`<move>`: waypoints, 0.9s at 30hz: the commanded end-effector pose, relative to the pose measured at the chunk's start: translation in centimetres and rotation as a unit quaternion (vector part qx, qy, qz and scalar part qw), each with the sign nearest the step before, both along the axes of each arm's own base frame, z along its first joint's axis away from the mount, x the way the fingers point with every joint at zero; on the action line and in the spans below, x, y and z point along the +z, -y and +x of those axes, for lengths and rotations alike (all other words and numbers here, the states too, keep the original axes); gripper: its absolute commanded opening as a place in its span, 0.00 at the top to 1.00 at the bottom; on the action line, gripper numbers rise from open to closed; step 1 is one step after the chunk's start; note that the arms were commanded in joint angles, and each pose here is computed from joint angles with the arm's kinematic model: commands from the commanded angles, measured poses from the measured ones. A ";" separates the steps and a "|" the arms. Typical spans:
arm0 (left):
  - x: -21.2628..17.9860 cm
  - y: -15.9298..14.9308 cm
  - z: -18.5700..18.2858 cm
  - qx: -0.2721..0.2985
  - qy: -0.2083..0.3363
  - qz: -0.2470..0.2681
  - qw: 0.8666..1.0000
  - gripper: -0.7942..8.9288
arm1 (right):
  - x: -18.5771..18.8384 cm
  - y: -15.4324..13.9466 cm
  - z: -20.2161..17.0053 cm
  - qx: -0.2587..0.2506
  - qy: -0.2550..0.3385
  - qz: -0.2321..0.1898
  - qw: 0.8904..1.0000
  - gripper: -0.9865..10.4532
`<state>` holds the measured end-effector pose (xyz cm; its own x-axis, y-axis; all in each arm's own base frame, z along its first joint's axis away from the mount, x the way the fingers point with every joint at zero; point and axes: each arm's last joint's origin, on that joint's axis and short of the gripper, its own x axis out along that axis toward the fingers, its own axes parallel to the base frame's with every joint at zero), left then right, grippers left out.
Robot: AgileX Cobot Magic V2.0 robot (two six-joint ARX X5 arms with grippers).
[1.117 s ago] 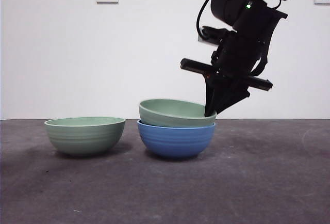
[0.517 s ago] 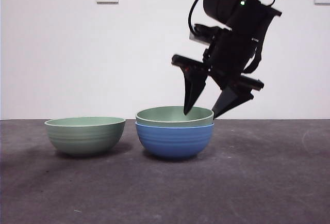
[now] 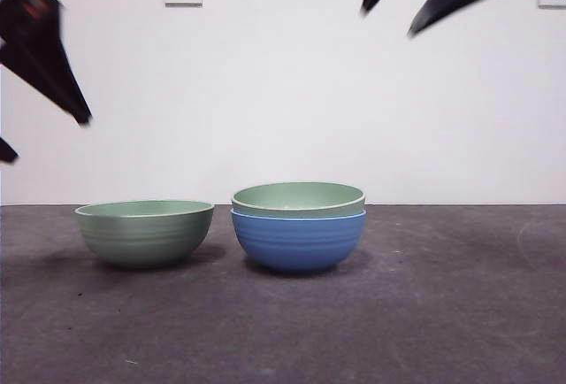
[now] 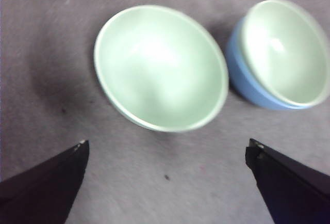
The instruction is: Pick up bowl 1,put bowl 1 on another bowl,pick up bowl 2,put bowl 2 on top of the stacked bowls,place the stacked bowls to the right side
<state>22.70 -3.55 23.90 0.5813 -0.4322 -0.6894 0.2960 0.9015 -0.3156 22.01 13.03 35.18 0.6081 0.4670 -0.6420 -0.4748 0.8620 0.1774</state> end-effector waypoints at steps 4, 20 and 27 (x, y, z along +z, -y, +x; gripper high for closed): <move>-0.7 1.5 4.9 0.024 -0.032 0.048 0.998 0.30 | 2.0 2.0 -3.5 0.003 0.014 0.001 1.000 0.66; -4.3 2.8 11.1 0.035 -0.118 0.104 0.987 0.53 | 3.3 4.6 -7.5 -0.026 0.025 -0.023 0.999 0.66; -4.3 2.8 11.0 0.035 -0.122 0.103 0.987 0.90 | 3.3 4.6 -7.5 -0.026 0.024 -0.023 0.999 0.66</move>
<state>33.75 -6.15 19.80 0.4186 -0.2313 -0.8782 0.1654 0.9703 -0.1768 14.49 8.43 38.54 0.6614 0.4077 -0.6295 -0.4328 0.8930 0.1236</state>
